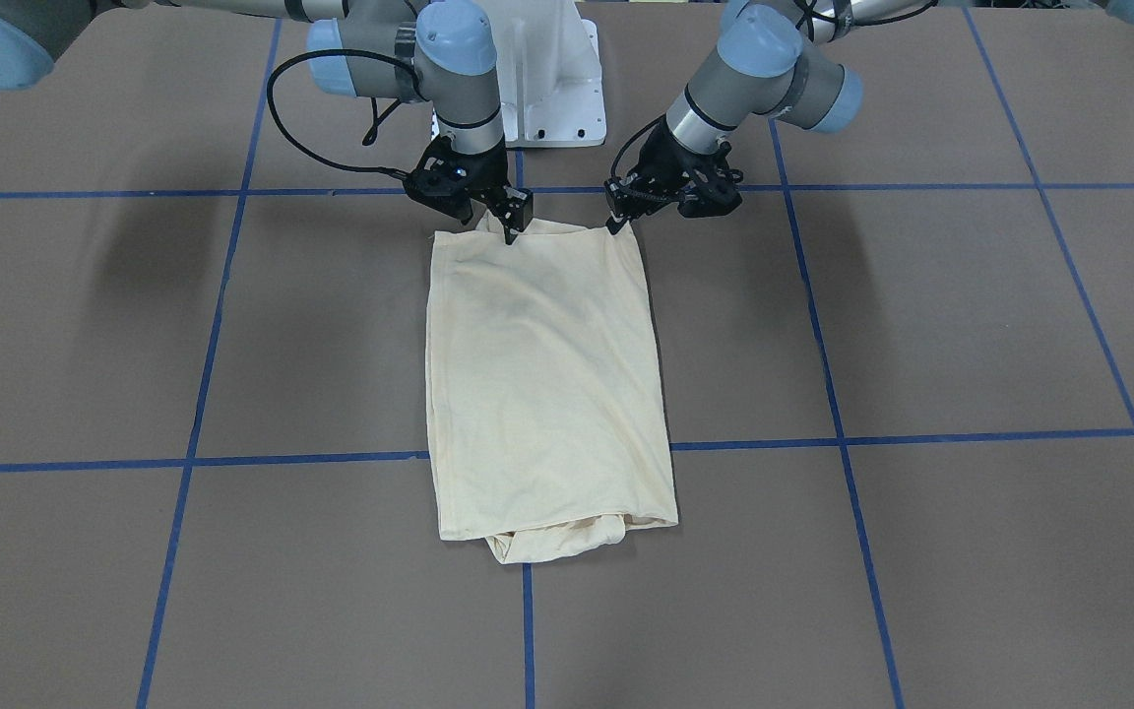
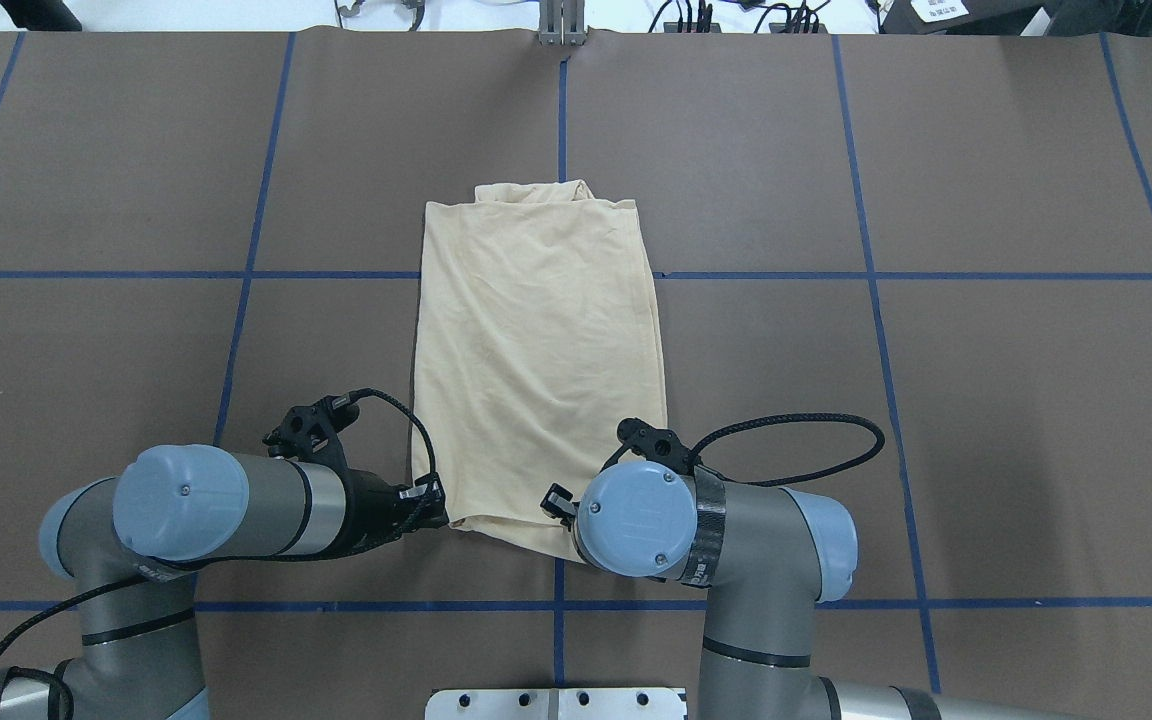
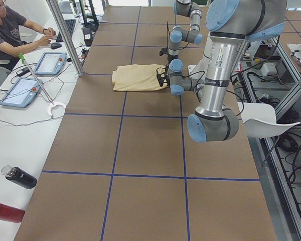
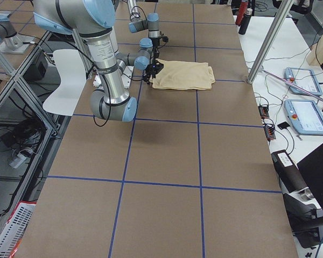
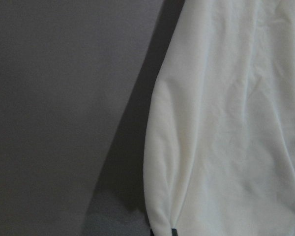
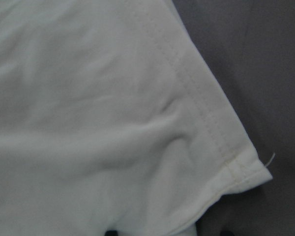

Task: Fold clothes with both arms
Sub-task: 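Move the right gripper to the other near corner and grasp both near corners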

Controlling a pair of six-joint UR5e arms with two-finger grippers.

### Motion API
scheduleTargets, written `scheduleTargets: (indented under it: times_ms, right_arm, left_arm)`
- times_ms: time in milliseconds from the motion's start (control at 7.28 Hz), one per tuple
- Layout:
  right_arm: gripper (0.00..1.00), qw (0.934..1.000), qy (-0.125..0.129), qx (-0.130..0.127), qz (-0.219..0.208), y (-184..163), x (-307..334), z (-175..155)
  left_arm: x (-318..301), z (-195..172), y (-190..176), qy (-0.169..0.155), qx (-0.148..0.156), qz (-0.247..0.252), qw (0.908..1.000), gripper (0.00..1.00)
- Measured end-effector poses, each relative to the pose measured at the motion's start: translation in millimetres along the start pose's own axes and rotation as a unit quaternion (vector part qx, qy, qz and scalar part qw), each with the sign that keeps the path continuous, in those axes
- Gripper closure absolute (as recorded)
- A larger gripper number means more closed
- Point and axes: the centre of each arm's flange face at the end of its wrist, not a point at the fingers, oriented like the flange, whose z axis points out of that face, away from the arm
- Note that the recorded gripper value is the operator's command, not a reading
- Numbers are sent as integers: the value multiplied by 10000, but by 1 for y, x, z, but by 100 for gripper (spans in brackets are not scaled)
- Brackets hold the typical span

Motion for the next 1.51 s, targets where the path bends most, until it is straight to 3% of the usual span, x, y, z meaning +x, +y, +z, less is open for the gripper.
scheduleTargets:
  times_ms: [1100, 1512]
  right_arm:
    - [100, 9999, -51, 20, 122, -13, -4, -10]
    - [100, 9995, -178, -256, 98, -16, 8, -37]
  left_arm:
    - [1, 0, 1, 2, -8, 3, 10000, 100]
    - [13, -17, 9, 56, -70, 23, 10000, 100]
